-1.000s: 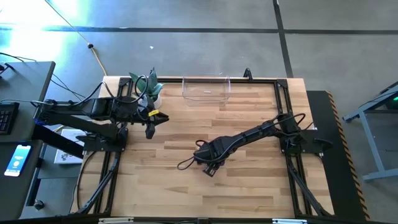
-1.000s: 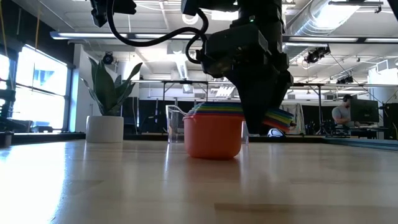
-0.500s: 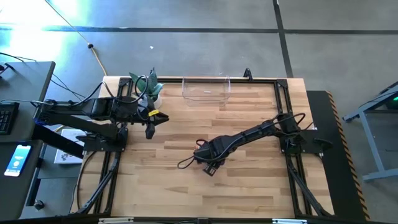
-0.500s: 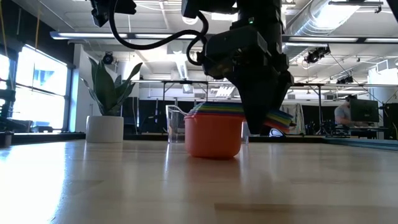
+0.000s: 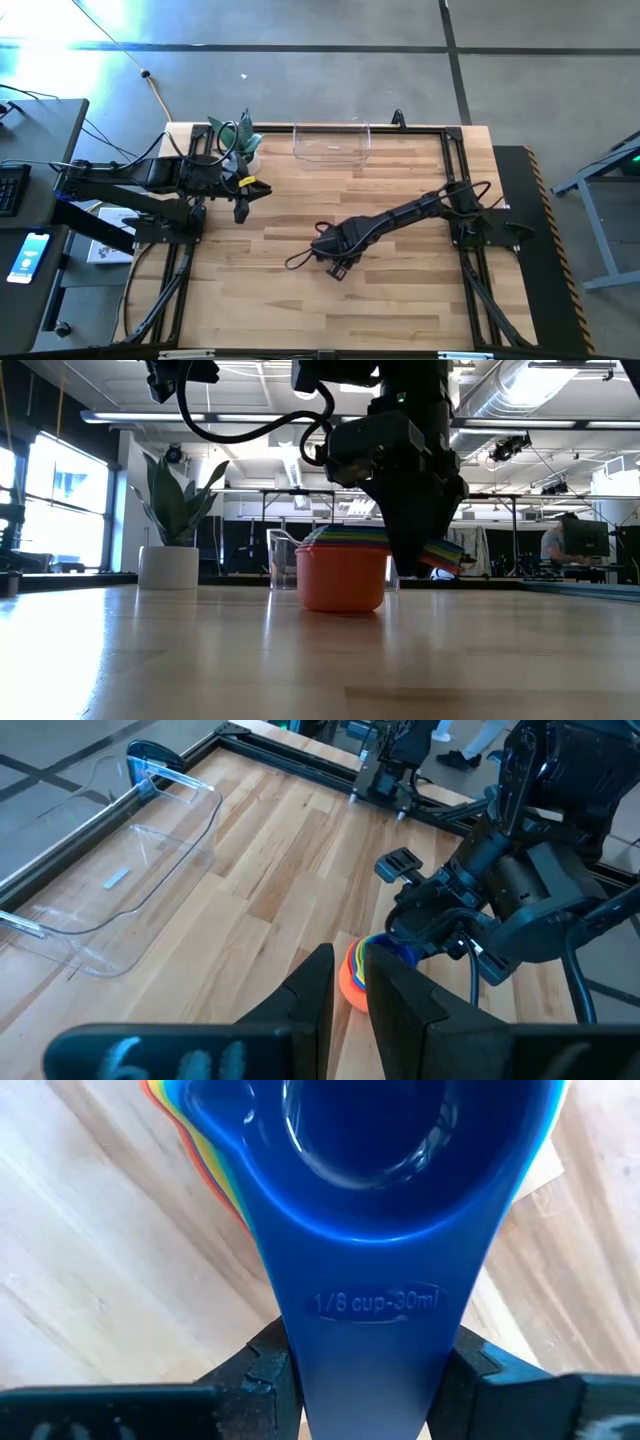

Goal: Nest measuring cups in basket
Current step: Put the stack of measuring cups into the transparent bin

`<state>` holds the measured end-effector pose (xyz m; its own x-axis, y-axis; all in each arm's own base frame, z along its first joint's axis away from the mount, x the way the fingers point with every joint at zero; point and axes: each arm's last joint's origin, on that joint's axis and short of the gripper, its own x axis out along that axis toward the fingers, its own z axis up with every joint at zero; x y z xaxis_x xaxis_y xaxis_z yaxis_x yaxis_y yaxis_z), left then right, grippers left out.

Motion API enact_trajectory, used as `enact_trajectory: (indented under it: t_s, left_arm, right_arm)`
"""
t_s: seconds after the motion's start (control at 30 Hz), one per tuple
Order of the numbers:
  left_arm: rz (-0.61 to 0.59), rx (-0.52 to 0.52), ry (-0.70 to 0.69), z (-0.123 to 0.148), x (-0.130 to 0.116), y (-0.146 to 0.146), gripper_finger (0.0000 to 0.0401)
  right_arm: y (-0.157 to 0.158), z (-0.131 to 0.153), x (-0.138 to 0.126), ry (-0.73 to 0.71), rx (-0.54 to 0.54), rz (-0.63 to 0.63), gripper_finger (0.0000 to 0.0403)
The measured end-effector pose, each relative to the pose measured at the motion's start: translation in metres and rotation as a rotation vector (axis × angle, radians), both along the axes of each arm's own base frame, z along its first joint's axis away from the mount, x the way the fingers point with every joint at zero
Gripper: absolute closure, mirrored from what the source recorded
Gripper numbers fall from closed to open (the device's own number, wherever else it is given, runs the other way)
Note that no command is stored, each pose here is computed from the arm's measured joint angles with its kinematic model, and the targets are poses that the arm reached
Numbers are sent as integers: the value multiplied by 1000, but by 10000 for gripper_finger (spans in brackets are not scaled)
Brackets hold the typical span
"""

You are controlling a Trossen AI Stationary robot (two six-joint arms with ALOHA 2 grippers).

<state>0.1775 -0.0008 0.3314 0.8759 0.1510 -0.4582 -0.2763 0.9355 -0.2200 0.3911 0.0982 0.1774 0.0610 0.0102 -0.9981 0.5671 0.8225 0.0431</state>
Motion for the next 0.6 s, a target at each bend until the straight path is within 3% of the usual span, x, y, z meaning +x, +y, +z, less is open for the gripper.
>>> enact_trajectory:
  t_s: [0.6]
  left_arm:
    - [0, 0, 0, 0, 0, 0, 353]
  right_arm:
    - [-39, 4, 9, -4, -34, 49, 274]
